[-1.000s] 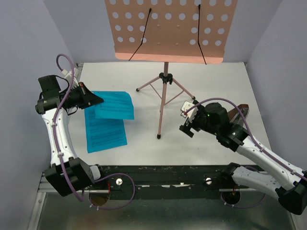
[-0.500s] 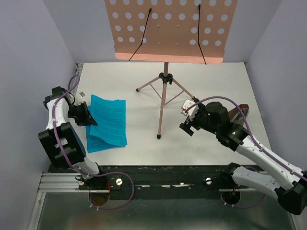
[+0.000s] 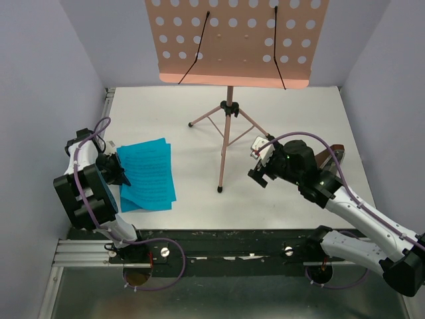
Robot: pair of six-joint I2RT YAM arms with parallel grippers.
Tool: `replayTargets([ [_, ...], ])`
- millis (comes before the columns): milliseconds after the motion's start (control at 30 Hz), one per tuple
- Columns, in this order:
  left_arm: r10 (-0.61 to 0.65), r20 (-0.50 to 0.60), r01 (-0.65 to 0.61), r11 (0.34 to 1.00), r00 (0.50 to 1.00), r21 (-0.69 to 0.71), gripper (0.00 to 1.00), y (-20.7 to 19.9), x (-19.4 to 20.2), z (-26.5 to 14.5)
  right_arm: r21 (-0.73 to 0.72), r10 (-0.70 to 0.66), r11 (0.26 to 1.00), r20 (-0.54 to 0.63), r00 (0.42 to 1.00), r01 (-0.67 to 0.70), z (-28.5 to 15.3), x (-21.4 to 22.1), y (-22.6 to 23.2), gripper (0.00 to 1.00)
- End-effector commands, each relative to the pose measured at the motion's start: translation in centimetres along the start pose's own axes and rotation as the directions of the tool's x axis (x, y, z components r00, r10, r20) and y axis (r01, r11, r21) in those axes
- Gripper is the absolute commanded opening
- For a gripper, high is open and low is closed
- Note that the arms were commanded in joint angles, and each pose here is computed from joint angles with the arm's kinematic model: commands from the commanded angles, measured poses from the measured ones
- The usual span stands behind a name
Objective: Pack up the instrument practice props
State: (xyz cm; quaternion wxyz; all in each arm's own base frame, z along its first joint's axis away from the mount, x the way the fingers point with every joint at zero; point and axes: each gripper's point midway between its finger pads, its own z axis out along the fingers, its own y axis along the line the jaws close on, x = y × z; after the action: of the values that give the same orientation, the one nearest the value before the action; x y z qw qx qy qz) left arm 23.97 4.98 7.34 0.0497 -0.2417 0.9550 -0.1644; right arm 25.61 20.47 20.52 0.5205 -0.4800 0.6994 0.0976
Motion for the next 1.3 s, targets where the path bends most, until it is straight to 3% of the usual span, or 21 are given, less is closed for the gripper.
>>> replayTargets([
  [0,-0.032,0.074,0.027,0.997,0.997,0.067,0.0,-1.5,-2.4,-0.8,0.02,0.009,1.0,-0.005,1.0,-0.009,0.1,0.0,-0.5,1.0],
  [300,-0.093,0.013,0.089,0.98,0.996,0.18,0.0,-3.0,-2.2,0.6,0.004,0.003,1.0,-0.017,1.0,-0.003,0.4,-0.2,-0.6,1.0],
  [567,-0.112,-0.011,0.112,0.977,0.994,0.183,0.0,-3.0,-2.7,1.0,-0.007,0.006,1.0,-0.032,0.999,-0.006,0.4,-0.1,-0.5,1.0],
  [967,-0.16,0.027,0.161,0.986,0.987,-0.049,0.0,1.3,-1.4,1.0,-0.021,0.002,1.0,-0.04,0.999,-0.002,1.0,-0.5,-0.6,1.0],
  [1267,-0.178,0.028,0.179,0.979,0.984,-0.099,0.0,2.4,-1.4,1.0,-0.025,0.001,1.0,-0.042,0.999,-0.002,0.9,-0.5,-0.5,1.0],
])
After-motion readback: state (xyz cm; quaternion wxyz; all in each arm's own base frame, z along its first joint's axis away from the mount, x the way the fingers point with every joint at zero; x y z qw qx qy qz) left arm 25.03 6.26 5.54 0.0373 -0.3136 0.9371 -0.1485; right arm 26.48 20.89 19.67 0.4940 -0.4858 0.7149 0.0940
